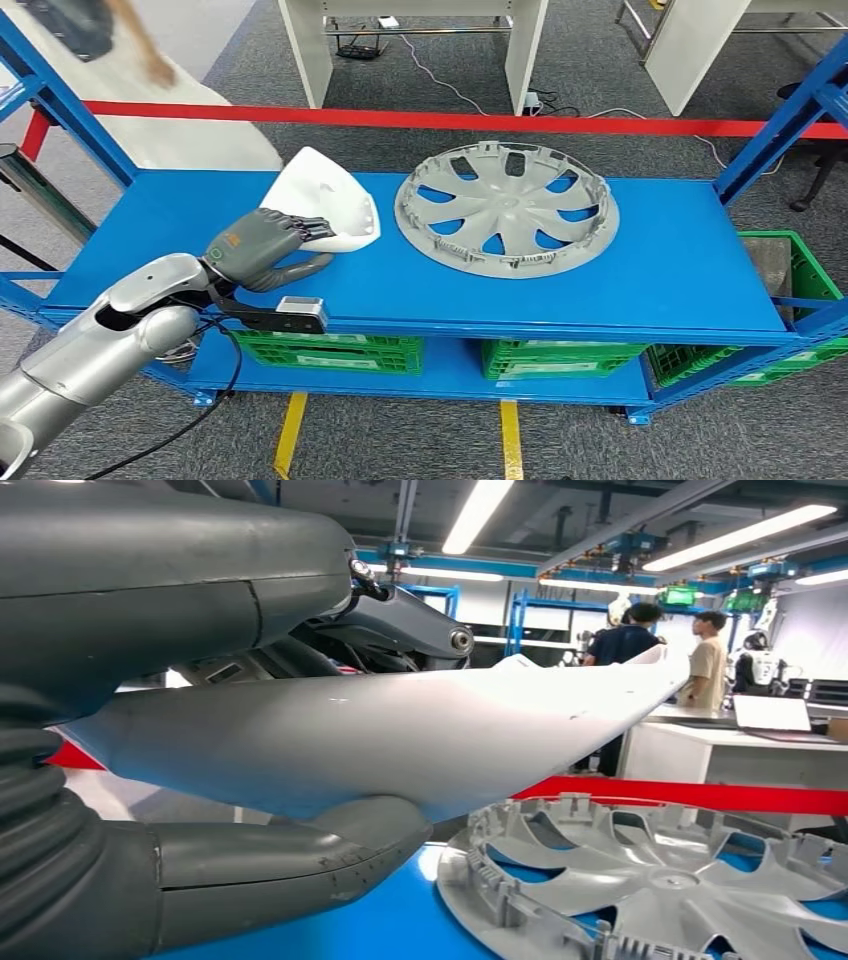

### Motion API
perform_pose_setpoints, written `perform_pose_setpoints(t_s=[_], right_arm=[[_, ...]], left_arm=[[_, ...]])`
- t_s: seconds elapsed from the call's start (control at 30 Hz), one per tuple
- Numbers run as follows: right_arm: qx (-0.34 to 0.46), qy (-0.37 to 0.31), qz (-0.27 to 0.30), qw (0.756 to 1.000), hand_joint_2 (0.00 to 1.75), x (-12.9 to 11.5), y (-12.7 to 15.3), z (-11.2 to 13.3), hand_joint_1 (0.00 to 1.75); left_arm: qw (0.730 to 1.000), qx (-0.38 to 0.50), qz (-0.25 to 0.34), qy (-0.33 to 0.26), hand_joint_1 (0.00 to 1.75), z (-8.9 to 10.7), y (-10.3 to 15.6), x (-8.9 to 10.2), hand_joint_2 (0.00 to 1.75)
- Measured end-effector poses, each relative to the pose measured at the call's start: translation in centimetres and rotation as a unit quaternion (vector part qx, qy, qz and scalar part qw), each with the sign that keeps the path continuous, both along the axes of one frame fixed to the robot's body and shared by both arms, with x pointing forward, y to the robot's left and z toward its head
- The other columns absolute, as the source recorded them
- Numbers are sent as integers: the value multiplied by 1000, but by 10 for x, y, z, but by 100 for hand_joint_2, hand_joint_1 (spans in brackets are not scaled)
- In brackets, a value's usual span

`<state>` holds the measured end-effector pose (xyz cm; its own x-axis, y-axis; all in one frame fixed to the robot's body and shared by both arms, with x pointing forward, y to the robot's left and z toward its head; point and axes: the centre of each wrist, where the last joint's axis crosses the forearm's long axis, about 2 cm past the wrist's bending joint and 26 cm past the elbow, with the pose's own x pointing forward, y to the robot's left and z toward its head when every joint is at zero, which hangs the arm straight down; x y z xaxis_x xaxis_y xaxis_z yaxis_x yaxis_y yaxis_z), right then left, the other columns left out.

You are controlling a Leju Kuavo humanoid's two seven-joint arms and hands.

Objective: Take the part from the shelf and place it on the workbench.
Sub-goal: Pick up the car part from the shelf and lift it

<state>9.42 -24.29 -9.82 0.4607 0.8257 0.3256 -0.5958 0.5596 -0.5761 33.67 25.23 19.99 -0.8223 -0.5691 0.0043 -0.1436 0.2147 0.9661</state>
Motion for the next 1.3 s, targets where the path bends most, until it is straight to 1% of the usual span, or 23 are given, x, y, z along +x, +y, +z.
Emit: perform_pose_setpoints(t_s=[0.13, 1.0, 1.3], right_arm=[[3, -4, 6, 1000, 0, 0, 0, 0, 0], [7, -4, 3, 1000, 0, 1, 0, 0, 0], [6, -3, 1, 1000, 0, 1, 0, 0, 0]], left_arm=[[1000, 1, 1, -1, 175, 0, 1, 0, 175], [1000, 4, 2, -7, 175, 0, 1, 0, 175], [1000, -2, 16, -26, 175, -3, 1, -4, 175]])
